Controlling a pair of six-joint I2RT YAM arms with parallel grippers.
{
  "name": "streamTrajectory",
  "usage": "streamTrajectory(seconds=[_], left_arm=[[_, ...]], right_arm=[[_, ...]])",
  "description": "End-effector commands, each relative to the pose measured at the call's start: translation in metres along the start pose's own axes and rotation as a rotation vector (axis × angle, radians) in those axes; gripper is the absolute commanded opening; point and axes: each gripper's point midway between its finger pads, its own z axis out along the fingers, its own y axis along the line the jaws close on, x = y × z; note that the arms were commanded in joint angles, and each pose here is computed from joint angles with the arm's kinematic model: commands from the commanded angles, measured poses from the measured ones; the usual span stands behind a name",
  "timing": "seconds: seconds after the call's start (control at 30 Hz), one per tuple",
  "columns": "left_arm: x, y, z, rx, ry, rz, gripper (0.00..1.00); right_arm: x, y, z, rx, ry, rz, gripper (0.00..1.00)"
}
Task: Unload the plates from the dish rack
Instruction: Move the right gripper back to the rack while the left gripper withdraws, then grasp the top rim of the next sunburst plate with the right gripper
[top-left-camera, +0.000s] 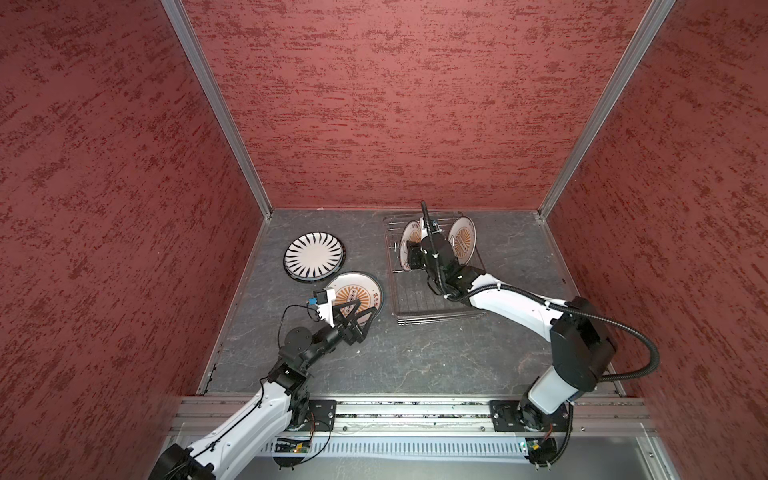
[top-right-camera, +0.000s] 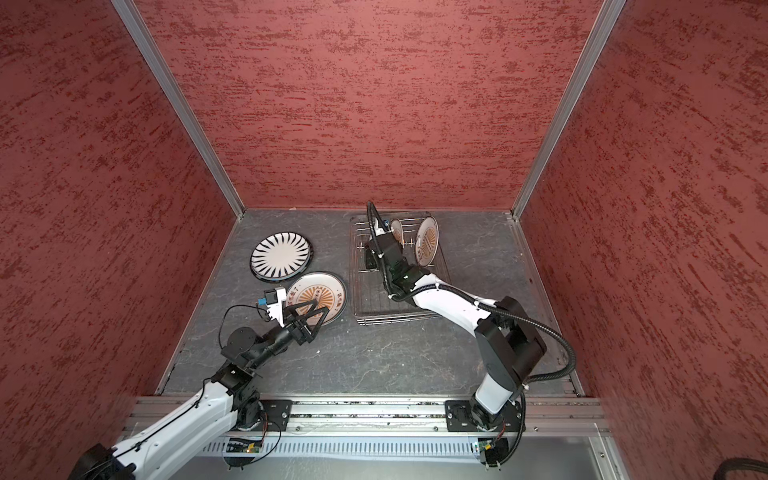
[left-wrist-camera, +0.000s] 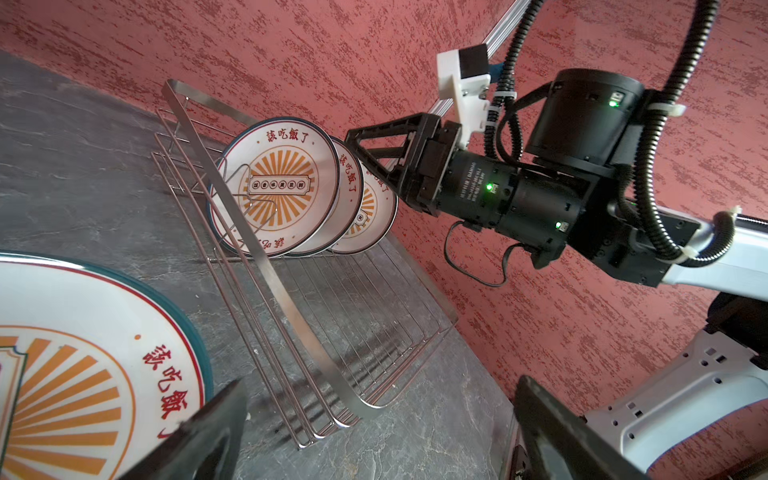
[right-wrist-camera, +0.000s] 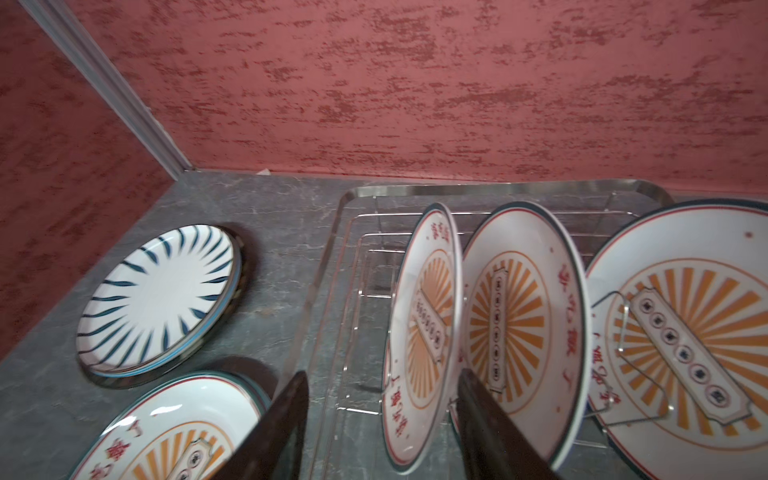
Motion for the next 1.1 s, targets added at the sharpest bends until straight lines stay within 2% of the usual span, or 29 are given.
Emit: streamTrajectory(seconds=[0.0, 0.2, 0.47, 0.83, 1.07], left_arm=[[-0.010, -0.011, 0.001, 0.030, -0.035, 0.053, 0.99], [-0.012, -0.004, 0.000, -0.022, -0.056, 0.056, 0.99], [-0.012, -0.006, -0.001, -0.022, -0.060, 0.068, 0.99], [-0.012, -0.001, 0.001, -0.052, -0.057, 0.068, 0.99], [-0.012, 0.001, 0.001, -0.063, -0.060, 0.064, 1.00]], right_arm=[[-0.005, -0.018, 0.008, 0.081, 0.011, 0.010, 0.44], [-0.001, -0.027, 0.023, 0.084, 0.046, 0.025, 0.36], [0.005, -0.027, 0.043, 0.116, 0.069, 0.004, 0.28], [0.009, -0.042, 0.058, 0.309, 0.074, -0.061, 0.16], [0.001, -0.038, 0.057, 0.334, 0.051, -0.101, 0.09]])
